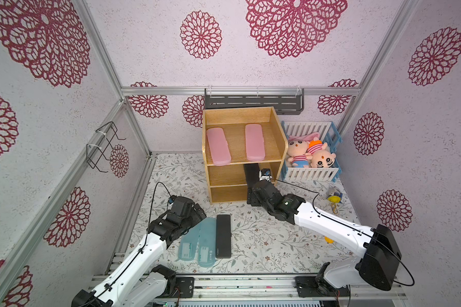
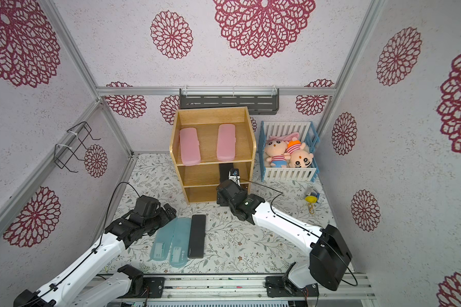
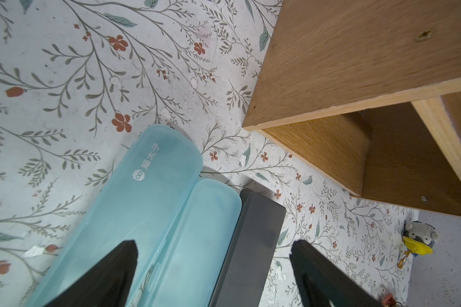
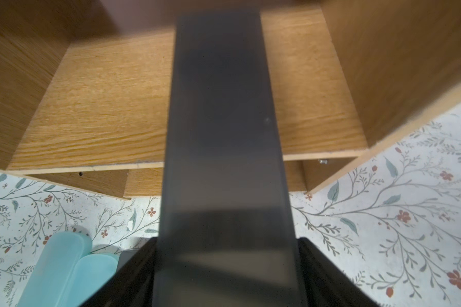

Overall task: Place the pencil cases on the shelf according to color
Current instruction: Place the pencil case on the shelf.

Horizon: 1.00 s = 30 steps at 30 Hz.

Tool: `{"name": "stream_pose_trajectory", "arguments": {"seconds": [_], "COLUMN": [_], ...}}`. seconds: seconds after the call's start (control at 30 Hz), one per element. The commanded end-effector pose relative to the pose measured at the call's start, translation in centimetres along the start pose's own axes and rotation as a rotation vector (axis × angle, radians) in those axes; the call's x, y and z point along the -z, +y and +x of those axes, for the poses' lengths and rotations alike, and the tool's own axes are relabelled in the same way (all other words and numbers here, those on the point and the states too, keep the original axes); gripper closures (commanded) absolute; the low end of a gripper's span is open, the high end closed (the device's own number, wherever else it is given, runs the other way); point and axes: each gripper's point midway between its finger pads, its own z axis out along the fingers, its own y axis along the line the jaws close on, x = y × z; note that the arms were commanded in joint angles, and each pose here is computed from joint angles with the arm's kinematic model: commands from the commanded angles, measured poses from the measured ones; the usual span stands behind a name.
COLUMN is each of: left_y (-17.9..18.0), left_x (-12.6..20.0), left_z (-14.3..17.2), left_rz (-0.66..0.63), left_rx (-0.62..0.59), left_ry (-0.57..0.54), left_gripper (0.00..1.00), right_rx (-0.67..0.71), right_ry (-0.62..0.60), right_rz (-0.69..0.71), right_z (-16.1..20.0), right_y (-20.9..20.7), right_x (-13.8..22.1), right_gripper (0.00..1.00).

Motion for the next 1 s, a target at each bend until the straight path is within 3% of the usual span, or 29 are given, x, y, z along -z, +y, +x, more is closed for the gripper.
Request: {"name": "stream_pose_trajectory", "arguments": {"seconds": [0.0,0.17,0.7,0.8,0.9,0.97], "left_y": [-1.6,-1.7,-0.9,-0.3,0.5,0.9], "left_x": [0.3,0.1,2.8,2.8,2.8,2.8], "left_z": [-0.6,-0.5,-1.4,-1.3,-1.1,-1.0], "left_rz": [0.047,0.05,0.033,0.008,-0.019,-0.022], "left_rx": [-0.02,-0.028,-0.065,-0.078,-0.083,-0.078], "left_ry": [-0.014,-0.006,-0.058,-0.057,-0.056,-0.061], "left_gripper": [0.03,0.03,0.03,0.03,0.03,0.03], "right_rx": [-0.019,-0.036,-0.061,-0.064,-0.07,-0.065], "right_ry": [-0.065,-0.068,-0.021,-0.002,0.013,0.023], "right_rz": [-0.033,-0.052,-0.08,-0.084,-0.111,-0.132], "right_z": [-3.0,-3.6,-0.8,0.1,1.1,1.9], "right_y": [0.9,1.0,-2.1,-2.3,-2.1,-1.8], "right_x": [0.7,1.6,5.8,6.2,6.6,6.7], "right_gripper": [0.1,0.01,0.05,0.16,0.41,0.51]}}
